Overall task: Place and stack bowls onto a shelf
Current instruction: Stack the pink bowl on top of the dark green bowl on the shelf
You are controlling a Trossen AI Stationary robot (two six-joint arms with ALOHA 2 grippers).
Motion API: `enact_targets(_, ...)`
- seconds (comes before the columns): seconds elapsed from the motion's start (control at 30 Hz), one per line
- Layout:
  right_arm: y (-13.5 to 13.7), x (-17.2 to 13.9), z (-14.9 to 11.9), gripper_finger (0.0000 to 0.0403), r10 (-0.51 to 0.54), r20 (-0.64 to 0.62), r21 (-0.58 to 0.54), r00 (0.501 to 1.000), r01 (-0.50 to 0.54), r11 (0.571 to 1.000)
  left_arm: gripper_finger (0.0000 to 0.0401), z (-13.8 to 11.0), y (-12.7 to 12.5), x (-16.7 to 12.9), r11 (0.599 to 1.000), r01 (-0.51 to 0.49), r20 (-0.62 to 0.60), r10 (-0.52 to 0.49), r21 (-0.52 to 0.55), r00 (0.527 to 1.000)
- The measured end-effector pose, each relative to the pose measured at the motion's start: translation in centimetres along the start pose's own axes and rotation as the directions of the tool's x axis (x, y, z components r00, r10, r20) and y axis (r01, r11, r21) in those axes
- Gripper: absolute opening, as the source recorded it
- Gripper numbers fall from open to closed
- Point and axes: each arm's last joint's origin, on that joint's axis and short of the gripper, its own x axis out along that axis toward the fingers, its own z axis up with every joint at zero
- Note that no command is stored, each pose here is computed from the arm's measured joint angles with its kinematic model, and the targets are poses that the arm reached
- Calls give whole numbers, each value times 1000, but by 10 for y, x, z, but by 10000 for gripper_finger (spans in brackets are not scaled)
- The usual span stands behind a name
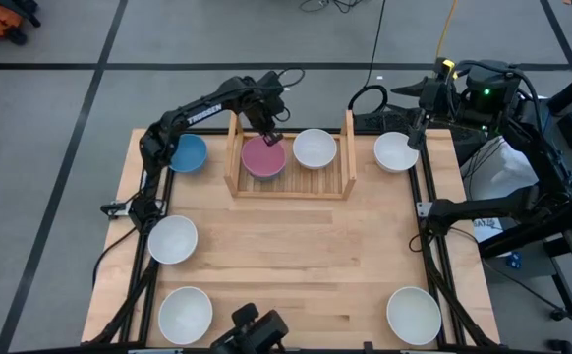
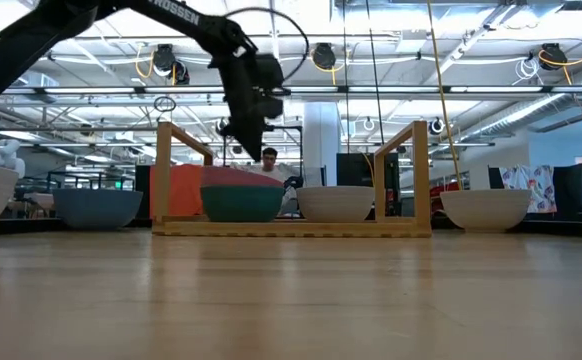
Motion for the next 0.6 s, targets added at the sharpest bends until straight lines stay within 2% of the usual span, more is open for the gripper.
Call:
enact_targets(0.17,0,0,0,146,2,-3,0,1000,-2,1000,6,-6,-16,-51,998,46,91,-49,38,995)
enact_targets(0.3,0,0,-1,146,5,-9,0,1000,-5,1000,7,-18,-27,-83,997,54,99,-59,59,993)
enact_targets(0.47,1,0,-1,146,5,-9,15,1000,-5,1000,3,-38,-51,-102,993,89,-9,-88,78,996)
enact_targets(0.6,1,0,-1,146,5,-9,37,1000,-5,999,4,-44,-79,-103,980,120,-70,-110,162,992)
